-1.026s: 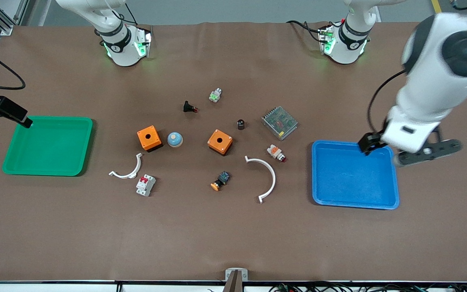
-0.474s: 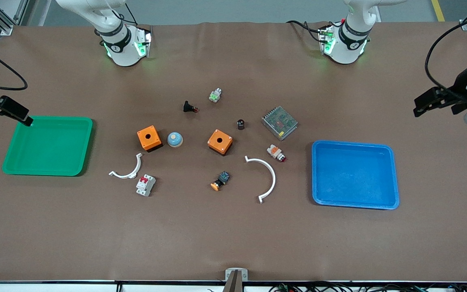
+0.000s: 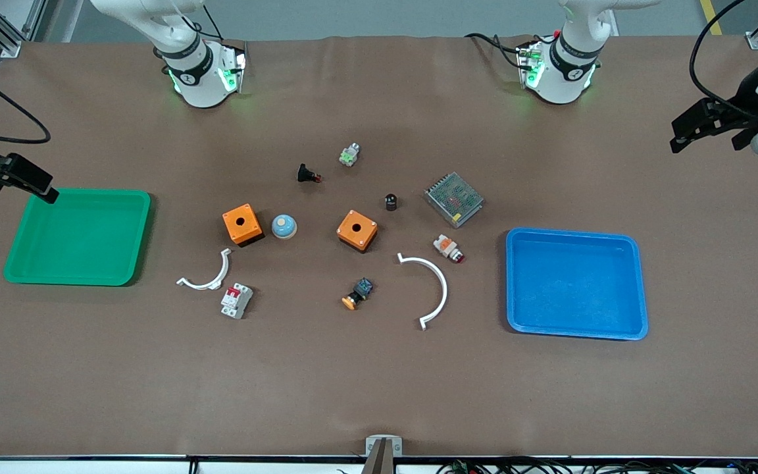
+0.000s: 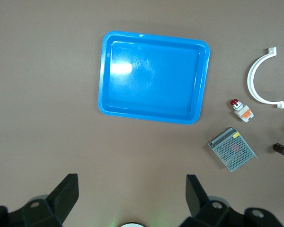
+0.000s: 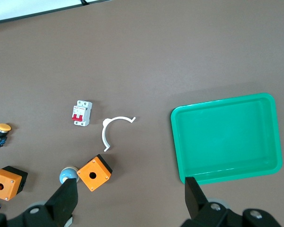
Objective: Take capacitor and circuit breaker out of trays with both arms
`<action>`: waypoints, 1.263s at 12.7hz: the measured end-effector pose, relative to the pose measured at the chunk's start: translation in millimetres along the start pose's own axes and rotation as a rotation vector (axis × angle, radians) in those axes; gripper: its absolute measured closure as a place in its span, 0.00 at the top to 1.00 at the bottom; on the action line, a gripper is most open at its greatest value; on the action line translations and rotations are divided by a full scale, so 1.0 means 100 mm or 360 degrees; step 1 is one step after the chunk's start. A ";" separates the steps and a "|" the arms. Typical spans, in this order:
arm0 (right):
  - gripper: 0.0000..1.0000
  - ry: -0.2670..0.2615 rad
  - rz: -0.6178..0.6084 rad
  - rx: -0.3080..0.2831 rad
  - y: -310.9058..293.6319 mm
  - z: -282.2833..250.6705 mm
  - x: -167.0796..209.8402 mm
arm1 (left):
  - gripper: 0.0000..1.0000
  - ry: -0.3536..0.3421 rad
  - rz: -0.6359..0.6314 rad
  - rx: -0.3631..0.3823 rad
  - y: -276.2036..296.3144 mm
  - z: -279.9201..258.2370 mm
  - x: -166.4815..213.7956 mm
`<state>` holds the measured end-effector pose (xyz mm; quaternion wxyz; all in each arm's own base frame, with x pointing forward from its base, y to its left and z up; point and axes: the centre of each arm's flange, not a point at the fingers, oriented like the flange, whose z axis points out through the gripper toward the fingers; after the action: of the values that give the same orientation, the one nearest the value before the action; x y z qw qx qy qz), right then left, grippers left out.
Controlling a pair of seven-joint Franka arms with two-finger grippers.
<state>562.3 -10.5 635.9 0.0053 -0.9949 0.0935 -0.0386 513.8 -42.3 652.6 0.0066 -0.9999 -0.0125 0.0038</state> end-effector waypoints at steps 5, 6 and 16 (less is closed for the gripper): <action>1.00 0.0007 -0.0003 0.0002 0.01 -0.04 -0.02 | 1.00 -0.0023 0.0012 -0.0012 0.05 0.07 0.00; 1.00 0.0006 -0.0003 0.0002 0.01 -0.04 -0.02 | 1.00 -0.0020 0.0012 -0.0013 0.05 0.06 0.00; 1.00 0.0003 0.0000 0.0000 0.02 -0.05 -0.03 | 1.00 -0.0003 0.0019 -0.0019 0.07 0.03 0.10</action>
<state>558.8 -11.9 640.3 0.0052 -0.9948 0.0934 -0.0394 524.4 -49.1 649.2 0.0006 -1.0000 -0.0066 0.0049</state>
